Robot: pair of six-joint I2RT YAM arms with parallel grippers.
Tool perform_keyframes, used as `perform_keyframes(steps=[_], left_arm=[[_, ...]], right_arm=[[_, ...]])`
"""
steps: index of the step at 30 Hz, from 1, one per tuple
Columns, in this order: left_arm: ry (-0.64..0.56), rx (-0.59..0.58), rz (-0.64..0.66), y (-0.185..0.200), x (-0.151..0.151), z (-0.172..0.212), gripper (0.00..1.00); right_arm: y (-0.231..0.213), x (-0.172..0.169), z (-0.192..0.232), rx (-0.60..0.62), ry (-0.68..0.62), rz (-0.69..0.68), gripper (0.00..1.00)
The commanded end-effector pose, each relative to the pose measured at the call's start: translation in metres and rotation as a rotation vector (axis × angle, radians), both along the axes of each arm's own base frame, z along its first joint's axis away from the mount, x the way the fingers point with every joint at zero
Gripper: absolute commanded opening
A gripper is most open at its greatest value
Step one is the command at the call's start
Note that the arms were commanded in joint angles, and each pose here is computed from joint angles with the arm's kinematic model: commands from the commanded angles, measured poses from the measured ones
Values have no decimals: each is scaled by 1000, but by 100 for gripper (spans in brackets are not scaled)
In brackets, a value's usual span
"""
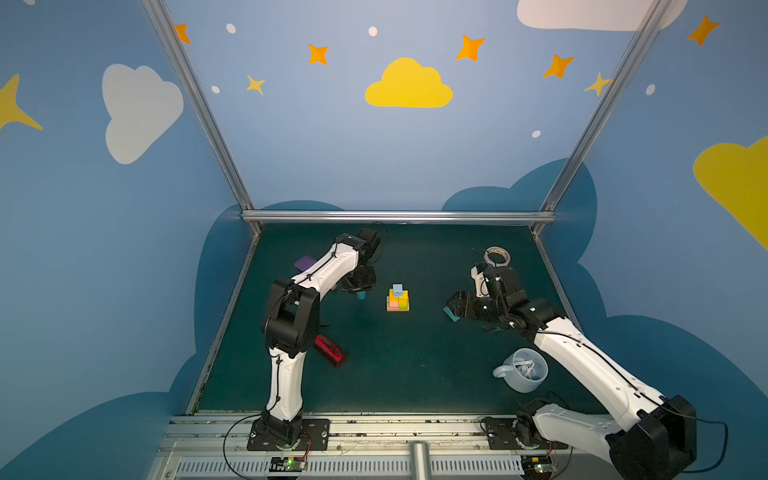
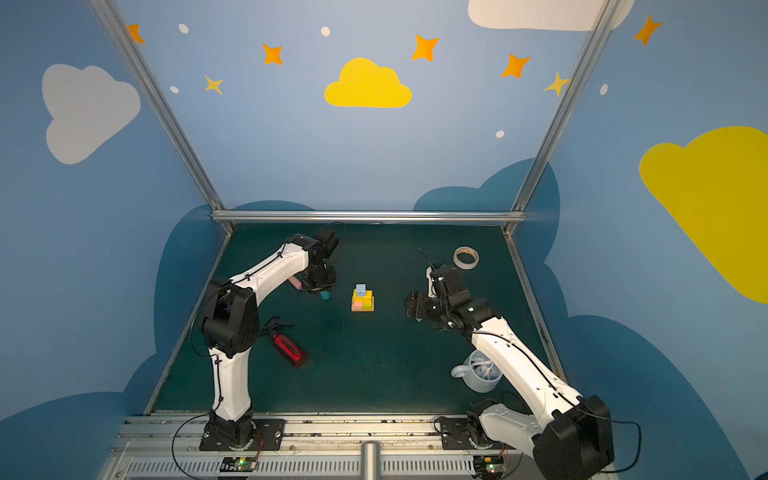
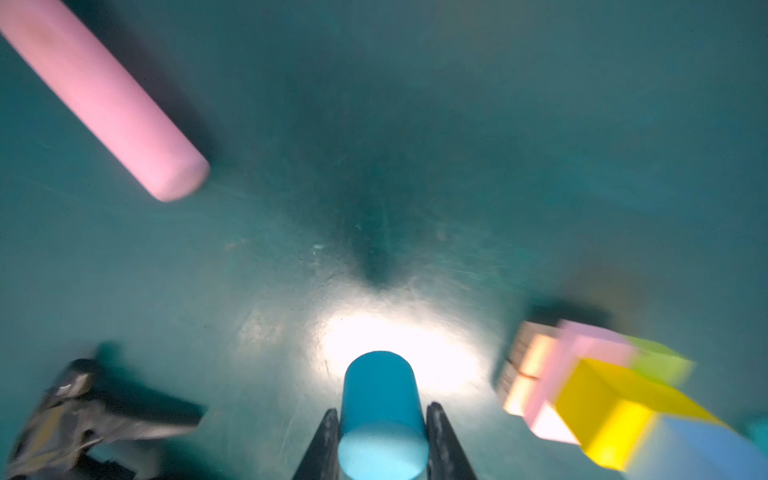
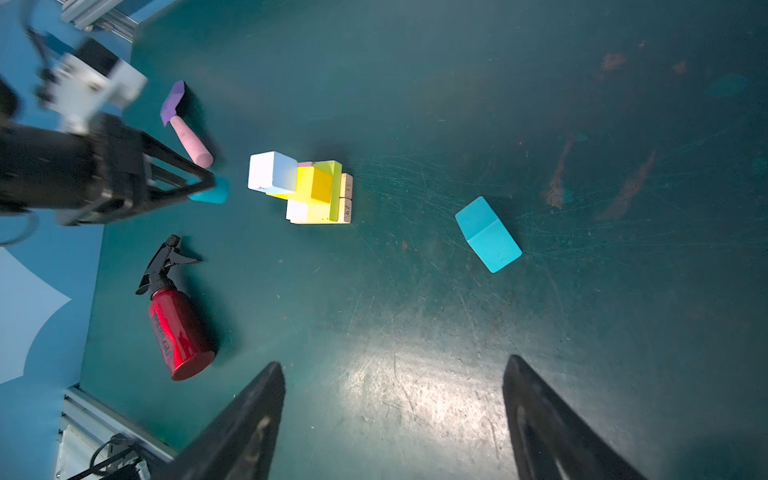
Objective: Build the wood block tower
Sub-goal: 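Carry the teal cylinder with the left gripper over the block stack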
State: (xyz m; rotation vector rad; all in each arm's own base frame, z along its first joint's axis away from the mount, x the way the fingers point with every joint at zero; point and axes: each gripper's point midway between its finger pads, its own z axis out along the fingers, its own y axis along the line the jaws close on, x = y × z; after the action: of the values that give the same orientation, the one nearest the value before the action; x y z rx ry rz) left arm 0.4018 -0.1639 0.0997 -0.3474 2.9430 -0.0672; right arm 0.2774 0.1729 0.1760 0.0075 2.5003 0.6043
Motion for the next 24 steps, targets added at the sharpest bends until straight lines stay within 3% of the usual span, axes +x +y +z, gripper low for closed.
perform_keyframes(steps=[1, 11, 24], left_arm=[[-35, -35, -58, -4, -6, 45, 12], [-46, -72, -212, -43, -5, 91, 12], [13, -79, -334, -99, -21, 74, 15]], right_arm=[[-6, -1, 0, 3, -9, -20, 81], [-10, -2, -8, 4, 9, -30, 81], [-15, -2, -16, 1, 25, -43, 81]])
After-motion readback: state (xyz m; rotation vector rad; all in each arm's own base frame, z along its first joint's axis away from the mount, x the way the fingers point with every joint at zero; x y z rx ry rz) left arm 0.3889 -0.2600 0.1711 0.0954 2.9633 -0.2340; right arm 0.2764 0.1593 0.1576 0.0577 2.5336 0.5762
